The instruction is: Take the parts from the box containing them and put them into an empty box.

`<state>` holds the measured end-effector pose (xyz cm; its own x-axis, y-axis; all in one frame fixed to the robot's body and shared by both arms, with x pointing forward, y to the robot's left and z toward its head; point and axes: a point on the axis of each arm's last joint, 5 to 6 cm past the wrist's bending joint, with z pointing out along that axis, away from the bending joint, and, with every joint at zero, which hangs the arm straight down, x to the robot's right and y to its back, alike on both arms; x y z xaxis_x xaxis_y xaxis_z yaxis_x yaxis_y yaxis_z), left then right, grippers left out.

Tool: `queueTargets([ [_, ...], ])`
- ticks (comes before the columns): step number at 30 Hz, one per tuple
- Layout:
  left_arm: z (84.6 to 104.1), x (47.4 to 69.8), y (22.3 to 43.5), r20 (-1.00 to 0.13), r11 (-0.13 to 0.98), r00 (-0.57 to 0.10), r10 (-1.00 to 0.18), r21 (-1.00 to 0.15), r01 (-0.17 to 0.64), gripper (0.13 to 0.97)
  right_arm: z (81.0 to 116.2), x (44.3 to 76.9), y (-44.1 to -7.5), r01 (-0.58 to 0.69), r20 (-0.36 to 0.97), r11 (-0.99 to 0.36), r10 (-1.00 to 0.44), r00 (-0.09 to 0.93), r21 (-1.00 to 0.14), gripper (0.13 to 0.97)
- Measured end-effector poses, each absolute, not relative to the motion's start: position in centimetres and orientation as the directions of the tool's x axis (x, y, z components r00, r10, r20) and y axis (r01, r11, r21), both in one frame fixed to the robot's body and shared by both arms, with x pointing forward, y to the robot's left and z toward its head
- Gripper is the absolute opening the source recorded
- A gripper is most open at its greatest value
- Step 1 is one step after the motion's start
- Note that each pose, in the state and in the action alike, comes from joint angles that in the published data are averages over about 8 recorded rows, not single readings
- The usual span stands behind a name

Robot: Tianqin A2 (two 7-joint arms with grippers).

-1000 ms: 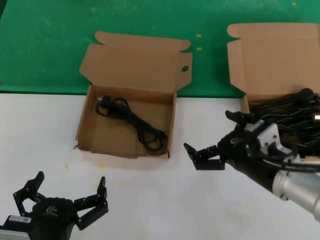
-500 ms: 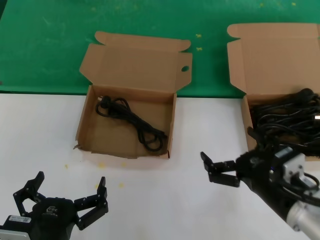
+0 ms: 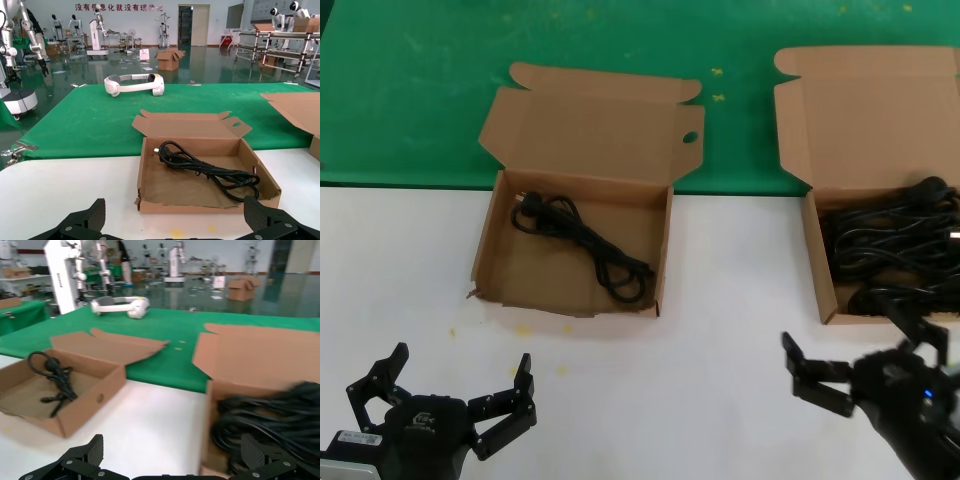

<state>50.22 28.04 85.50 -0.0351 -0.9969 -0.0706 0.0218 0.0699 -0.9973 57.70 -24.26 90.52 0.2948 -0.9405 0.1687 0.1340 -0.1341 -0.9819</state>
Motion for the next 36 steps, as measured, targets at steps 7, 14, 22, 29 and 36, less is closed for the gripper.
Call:
queueTargets([
  [7, 85.5, 50.2, 28.0, -0.071, 0.070, -0.035, -0.997, -0.997, 0.022, 0.966, 88.6, 55.4, -25.5, 0.102, 0.124, -0.105, -0.970, 0.209, -0.989, 0.966],
  [14, 85.5, 50.2, 28.0, -0.071, 0.070, -0.035, -0.997, -0.997, 0.022, 0.966, 86.8, 53.0, -26.9, 0.062, 0.090, -0.083, -0.989, 0.117, -0.995, 0.966],
  [22, 85.5, 50.2, 28.0, -0.071, 0.070, -0.035, -0.997, -0.997, 0.022, 0.966, 86.1, 51.8, -27.5, 0.041, 0.079, -0.076, -0.994, 0.072, -0.996, 0.966],
  [29, 85.5, 50.2, 28.0, -0.071, 0.070, -0.035, -0.997, -0.997, 0.022, 0.966, 86.1, 51.7, -27.5, 0.040, 0.078, -0.075, -0.994, 0.071, -0.996, 0.966],
  [36, 85.5, 50.2, 28.0, -0.071, 0.070, -0.035, -0.997, -0.997, 0.022, 0.966, 86.1, 51.7, -27.5, 0.040, 0.078, -0.075, -0.994, 0.071, -0.996, 0.966],
])
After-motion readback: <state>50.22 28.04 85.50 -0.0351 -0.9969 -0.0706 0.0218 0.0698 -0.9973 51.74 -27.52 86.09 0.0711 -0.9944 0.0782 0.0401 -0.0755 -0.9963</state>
